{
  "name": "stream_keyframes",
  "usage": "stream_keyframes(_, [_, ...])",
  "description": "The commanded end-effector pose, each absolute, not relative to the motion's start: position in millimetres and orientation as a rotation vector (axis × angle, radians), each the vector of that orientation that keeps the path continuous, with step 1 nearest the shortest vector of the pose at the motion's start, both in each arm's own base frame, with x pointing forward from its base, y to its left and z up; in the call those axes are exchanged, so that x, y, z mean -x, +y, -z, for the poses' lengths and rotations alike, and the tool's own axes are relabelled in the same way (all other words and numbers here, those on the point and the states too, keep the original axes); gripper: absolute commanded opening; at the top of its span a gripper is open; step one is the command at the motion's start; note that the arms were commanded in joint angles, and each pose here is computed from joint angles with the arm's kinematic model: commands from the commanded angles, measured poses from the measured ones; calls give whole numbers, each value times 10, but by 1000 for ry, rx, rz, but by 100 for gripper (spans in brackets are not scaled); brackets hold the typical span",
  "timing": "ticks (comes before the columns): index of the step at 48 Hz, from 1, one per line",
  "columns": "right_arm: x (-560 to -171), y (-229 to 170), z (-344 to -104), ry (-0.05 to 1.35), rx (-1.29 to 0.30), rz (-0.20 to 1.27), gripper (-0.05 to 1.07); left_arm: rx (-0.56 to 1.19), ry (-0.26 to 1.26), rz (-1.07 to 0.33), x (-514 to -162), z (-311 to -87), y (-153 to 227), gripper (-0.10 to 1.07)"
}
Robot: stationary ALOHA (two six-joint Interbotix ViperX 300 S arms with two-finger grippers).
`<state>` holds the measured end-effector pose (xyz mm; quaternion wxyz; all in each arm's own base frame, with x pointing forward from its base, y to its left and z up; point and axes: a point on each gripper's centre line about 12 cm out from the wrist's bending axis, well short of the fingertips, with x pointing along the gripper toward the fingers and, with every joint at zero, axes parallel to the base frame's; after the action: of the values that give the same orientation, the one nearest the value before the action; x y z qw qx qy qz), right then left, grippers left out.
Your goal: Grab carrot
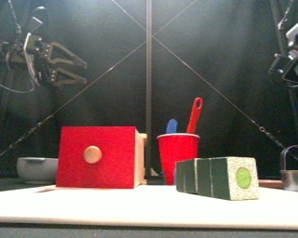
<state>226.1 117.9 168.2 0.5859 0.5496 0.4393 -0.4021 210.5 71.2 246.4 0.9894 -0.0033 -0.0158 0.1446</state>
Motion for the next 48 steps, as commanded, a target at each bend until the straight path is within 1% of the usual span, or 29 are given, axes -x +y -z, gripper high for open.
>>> stream_keyframes(1, [-2255,1213,-1654,1022,-1290,940,98,-1,-49,-291,-2129,-2527,726,100])
stream_keyframes(16, [-2240,1215,-1376,1052,-1300,987,98,-2,-47,-290,-2127,-2521,724,100])
stream_keyframes(39, [-2292,1200,-1123,1068,-1286,1012,97,1,-48,-291,-2127,-2521,725,100])
stream_keyframes(43, [-2296,1203,-1112,1069,-1292,1014,95,1,-46,-291,-2127,-2519,725,100])
stream_keyframes(48, [-2297,1202,-1108,1069,-1289,1014,90,-1,-47,-290,-2127,-2521,724,100])
